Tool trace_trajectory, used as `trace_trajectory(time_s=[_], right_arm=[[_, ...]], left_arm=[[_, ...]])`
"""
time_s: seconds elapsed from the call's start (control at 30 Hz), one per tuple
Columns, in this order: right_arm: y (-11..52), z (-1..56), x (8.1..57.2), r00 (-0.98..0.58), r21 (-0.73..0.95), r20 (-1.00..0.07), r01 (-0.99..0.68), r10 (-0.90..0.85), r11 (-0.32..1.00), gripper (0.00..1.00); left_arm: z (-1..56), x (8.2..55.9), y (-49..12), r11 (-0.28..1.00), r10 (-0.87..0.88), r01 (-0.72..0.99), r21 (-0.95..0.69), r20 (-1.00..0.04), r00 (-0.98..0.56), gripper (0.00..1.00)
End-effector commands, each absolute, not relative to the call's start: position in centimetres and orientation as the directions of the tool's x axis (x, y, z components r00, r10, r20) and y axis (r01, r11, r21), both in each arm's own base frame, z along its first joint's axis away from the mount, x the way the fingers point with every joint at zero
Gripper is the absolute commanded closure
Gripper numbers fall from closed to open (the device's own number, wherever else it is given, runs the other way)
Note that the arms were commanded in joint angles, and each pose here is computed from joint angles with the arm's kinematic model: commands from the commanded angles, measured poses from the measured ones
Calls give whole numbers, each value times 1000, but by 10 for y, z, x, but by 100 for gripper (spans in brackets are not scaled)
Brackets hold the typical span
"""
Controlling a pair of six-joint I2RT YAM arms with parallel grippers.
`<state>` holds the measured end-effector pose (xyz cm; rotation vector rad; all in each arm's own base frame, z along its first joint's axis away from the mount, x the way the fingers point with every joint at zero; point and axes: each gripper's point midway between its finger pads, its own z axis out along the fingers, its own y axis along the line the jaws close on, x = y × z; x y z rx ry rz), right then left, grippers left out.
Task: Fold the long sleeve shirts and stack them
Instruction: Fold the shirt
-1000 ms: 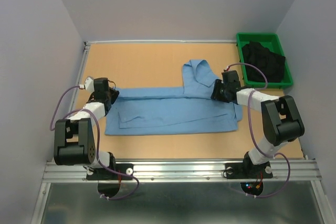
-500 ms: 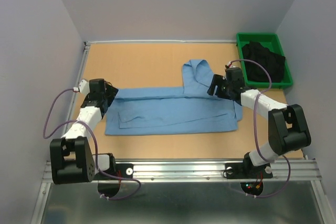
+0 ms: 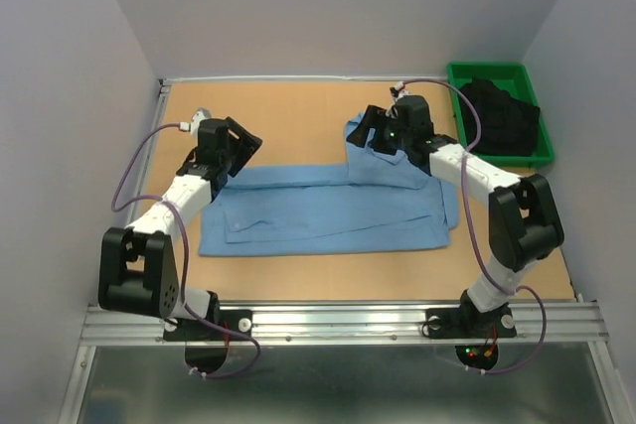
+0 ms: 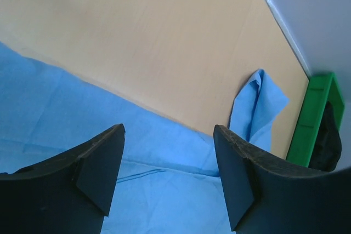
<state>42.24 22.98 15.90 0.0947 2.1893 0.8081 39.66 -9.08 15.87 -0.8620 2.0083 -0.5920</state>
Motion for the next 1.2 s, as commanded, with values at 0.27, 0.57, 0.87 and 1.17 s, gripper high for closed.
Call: trace_trajectory(time_s=[0.27, 0.57, 0.87, 1.17], right_arm=[[311, 136, 443, -733, 617, -645, -333, 215, 713, 32], [297, 100, 422, -739, 519, -663, -336, 122, 786, 37], [203, 123, 484, -559, 7, -823, -186, -100, 983, 29], [154, 93, 512, -600, -106, -784, -119, -156, 987, 26]], left_arm=[[92, 395, -103, 720, -680, -369, -587, -495, -540, 27], [70, 355, -90, 743, -662, -409, -529, -494, -564, 27], [67, 350, -80, 762, -645, -421, -492, -527, -553, 27], [74, 355, -83, 764, -642, -402, -504, -532, -552, 27]])
